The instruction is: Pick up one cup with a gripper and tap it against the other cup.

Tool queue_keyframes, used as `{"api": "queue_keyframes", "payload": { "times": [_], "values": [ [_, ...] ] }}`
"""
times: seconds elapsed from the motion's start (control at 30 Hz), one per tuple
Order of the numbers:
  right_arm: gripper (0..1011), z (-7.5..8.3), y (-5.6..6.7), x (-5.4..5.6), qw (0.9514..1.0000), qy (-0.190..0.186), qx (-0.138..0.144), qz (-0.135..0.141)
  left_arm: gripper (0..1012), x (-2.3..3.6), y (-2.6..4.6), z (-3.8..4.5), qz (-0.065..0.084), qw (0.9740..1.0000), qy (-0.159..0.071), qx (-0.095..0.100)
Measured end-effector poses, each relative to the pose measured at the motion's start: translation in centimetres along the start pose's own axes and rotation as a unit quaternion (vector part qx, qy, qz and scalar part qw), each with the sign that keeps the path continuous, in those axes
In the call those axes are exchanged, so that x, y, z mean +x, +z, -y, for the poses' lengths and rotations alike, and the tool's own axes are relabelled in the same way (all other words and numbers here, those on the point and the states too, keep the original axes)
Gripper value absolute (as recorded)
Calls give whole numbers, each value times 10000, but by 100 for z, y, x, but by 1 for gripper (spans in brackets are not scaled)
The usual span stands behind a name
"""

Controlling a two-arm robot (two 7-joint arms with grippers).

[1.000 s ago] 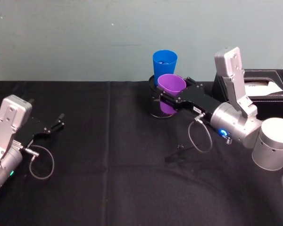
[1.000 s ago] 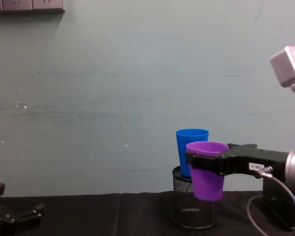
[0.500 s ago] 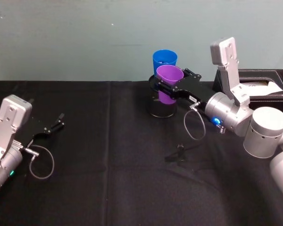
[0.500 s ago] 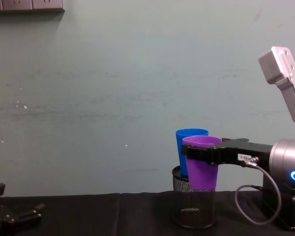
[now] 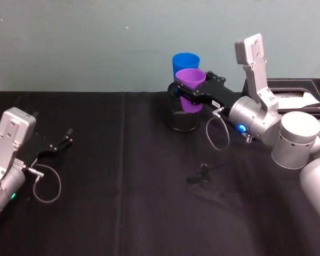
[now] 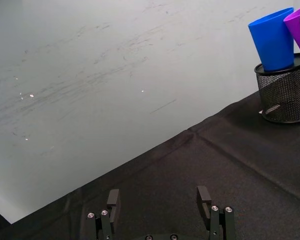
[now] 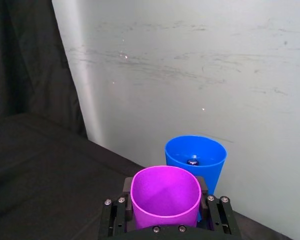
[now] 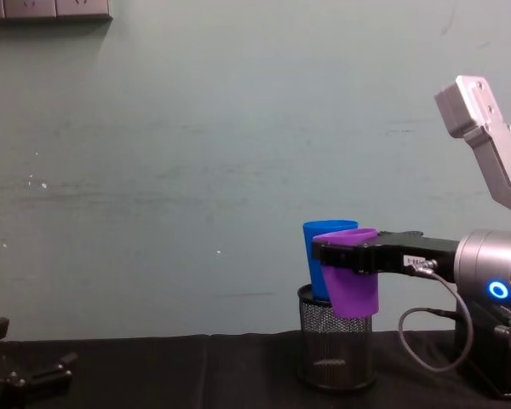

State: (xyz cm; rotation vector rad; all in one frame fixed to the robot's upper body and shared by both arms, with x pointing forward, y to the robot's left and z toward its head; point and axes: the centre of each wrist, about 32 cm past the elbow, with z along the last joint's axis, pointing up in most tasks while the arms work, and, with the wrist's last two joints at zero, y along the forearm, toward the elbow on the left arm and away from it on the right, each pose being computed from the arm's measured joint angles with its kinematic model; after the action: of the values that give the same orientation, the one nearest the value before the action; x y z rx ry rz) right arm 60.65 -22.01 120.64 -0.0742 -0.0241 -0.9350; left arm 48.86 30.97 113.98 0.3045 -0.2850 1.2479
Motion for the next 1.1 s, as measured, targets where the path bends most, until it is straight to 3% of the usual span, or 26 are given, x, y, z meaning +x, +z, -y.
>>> {"api": "queue_keyframes", "payload": {
  "times": [1.1],
  "values": [
    [723, -51, 44, 26, 10000, -8, 68, -9, 1000, 0, 0, 0, 0, 10000, 0, 0]
  ]
}}
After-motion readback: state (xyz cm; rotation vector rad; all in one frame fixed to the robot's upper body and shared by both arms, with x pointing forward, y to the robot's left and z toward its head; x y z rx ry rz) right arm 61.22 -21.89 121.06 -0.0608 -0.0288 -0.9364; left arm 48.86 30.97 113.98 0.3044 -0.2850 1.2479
